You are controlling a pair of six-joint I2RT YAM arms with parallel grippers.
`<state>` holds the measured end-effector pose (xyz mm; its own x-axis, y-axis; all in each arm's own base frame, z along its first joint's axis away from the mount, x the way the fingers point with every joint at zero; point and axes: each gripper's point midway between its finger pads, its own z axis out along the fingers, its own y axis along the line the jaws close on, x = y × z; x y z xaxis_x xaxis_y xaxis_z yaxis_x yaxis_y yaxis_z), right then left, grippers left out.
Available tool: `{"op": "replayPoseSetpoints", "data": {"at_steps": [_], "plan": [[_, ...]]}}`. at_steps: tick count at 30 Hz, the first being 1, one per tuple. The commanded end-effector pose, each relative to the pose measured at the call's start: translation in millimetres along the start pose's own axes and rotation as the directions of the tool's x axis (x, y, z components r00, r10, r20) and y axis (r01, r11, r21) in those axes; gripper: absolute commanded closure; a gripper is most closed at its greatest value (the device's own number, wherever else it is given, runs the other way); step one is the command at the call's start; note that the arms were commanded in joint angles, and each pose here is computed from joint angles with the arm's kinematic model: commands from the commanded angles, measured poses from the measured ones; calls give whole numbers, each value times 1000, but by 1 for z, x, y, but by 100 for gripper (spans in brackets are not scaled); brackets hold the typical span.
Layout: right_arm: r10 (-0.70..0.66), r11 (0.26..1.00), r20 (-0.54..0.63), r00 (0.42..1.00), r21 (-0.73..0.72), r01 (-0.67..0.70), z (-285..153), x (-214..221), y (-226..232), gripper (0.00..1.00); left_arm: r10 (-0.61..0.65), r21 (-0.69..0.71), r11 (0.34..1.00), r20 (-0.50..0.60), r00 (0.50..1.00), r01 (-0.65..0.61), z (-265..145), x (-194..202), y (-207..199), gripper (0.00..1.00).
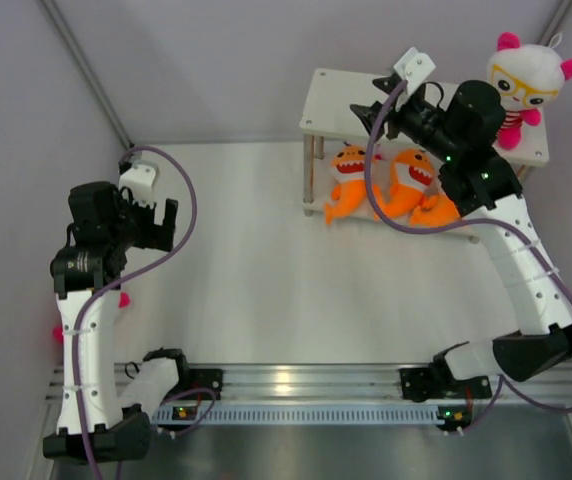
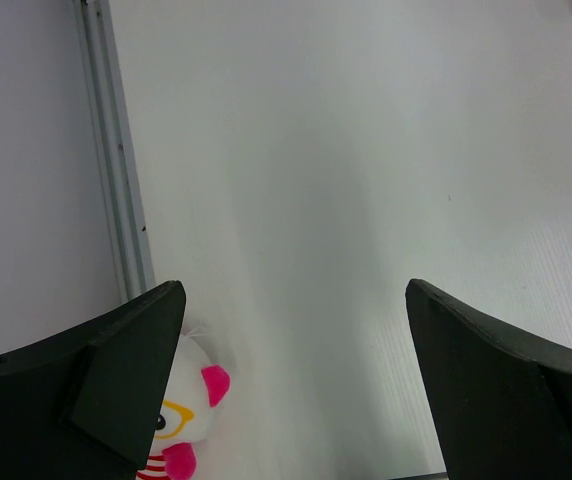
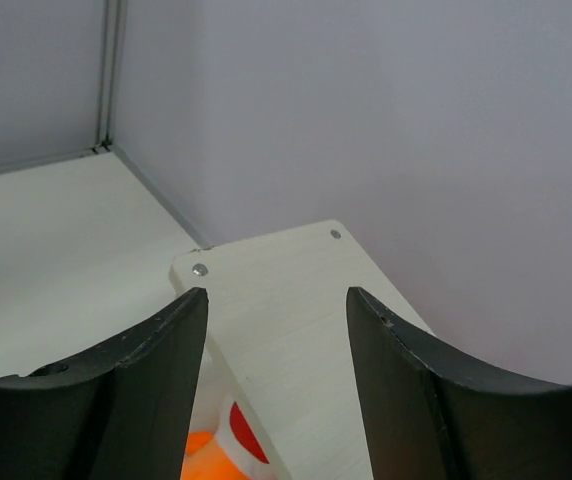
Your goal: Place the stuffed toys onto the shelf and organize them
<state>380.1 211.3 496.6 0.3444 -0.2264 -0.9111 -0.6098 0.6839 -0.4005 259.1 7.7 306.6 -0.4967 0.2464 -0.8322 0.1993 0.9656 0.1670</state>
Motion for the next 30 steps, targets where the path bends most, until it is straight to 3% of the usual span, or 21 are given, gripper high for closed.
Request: {"op": "replayPoseSetpoints", "data": {"at_steps": [1,3,4,12,13,18,21,26,30], "plan": [[-29,1000,1,1000,7,29,-5,-1,21,42,6,-2,1000,27,1000,-6,-3,-9,1,2],[-30,999,25,999,22,29,-12,-4,31,41,3,-1,1000,23,1000,-3,-2,-7,1,2],[-12,1000,-13,1000,3,12,-10,19,49,42,2,0,1000,21,1000,-2,-2,-7,1,2],[96,993,-48,994,80,-92,-33,78,94,45,1,13,1000,-11,1000,-1,5,4,-2,2],[104,990,-96,990,103,-94,-36,104,98,45,-1,12,1000,-13,1000,1,6,4,-2,2],[161,950,-193,968,297,-98,-47,160,85,47,-2,21,1000,-28,1000,3,9,9,-3,2],[177,924,-192,965,371,-96,-51,172,76,54,1,25,1000,-36,999,0,12,11,-4,2],[233,906,-246,941,406,-118,-51,216,71,56,1,36,999,-53,999,1,17,14,-5,2],[207,890,-308,928,452,-49,-46,245,58,59,3,38,999,-56,998,-1,18,14,-5,2]]}}
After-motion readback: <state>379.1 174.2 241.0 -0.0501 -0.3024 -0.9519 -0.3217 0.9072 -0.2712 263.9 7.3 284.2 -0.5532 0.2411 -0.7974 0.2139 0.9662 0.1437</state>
